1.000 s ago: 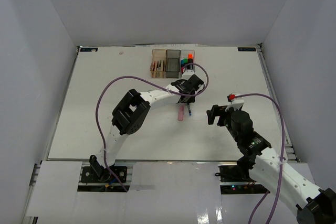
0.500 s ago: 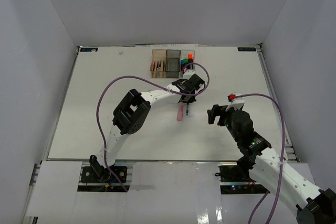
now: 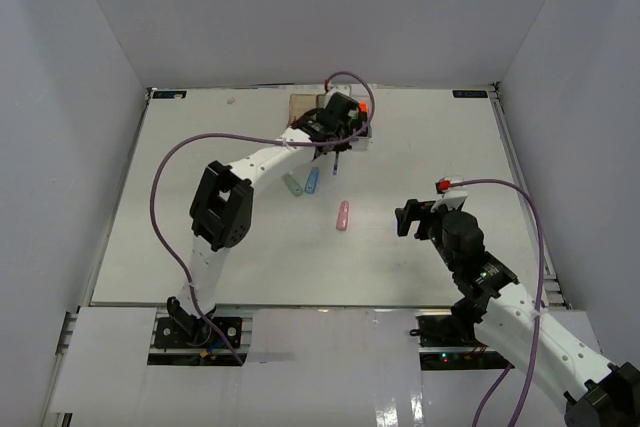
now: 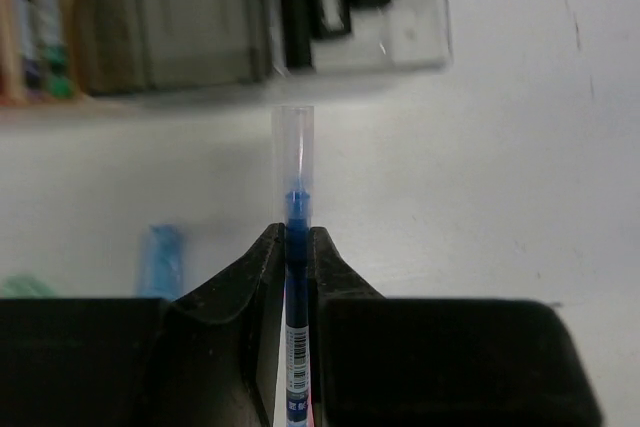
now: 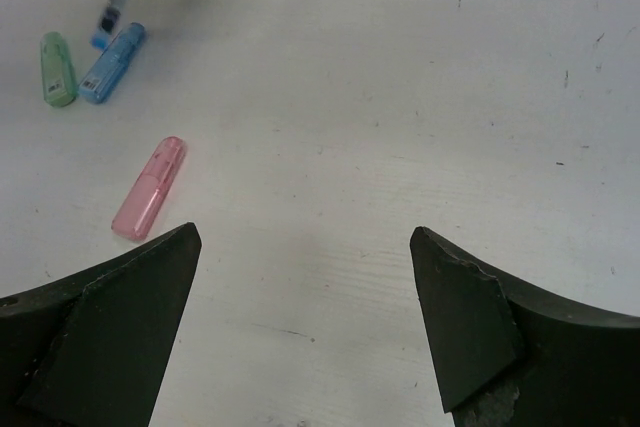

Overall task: Sort the stationery into containers
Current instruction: Pick up the pen from the center of the board, then place the pen in the storage box.

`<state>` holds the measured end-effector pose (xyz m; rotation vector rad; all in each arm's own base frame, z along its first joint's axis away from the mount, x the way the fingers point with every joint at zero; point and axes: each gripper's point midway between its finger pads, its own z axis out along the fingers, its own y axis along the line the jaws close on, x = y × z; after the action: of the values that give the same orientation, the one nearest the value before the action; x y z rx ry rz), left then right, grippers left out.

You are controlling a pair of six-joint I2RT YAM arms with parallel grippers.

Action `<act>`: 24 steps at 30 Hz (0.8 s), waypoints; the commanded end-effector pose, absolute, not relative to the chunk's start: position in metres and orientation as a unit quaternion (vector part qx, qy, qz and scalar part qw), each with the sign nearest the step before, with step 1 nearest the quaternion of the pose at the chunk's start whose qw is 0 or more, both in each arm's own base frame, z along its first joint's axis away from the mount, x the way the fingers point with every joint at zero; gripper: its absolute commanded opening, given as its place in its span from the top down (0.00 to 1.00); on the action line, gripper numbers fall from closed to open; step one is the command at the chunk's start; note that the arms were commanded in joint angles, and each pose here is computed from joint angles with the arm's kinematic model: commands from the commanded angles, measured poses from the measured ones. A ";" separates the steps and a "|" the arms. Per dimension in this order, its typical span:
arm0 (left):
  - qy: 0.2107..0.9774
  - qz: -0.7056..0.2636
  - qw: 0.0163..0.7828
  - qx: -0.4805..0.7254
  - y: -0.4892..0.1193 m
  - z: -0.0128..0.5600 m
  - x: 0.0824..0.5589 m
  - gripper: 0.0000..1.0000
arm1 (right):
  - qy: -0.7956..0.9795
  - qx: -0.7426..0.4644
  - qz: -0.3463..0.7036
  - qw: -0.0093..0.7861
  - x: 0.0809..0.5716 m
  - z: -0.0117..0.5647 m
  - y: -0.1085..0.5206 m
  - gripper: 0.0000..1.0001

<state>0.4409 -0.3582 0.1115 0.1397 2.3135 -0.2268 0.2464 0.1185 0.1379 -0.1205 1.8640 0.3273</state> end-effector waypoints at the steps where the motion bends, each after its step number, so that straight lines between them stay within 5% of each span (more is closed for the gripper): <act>1: 0.874 -0.079 0.474 0.065 -0.305 0.199 0.491 0.78 | 0.794 -0.055 0.140 0.590 0.249 0.140 0.120 0.08; 11: 0.860 -0.050 0.505 0.054 -0.231 0.195 0.590 0.77 | 0.800 -0.061 0.144 0.579 0.248 0.131 0.123 0.08; 24: 0.852 -0.070 0.515 0.062 -0.232 0.153 0.616 0.73 | 0.812 -0.067 0.138 0.564 0.249 0.122 0.125 0.08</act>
<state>0.6082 -0.2245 0.1390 0.1373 2.1059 -0.1232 0.2443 0.1225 0.1126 -0.1608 1.9487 0.3149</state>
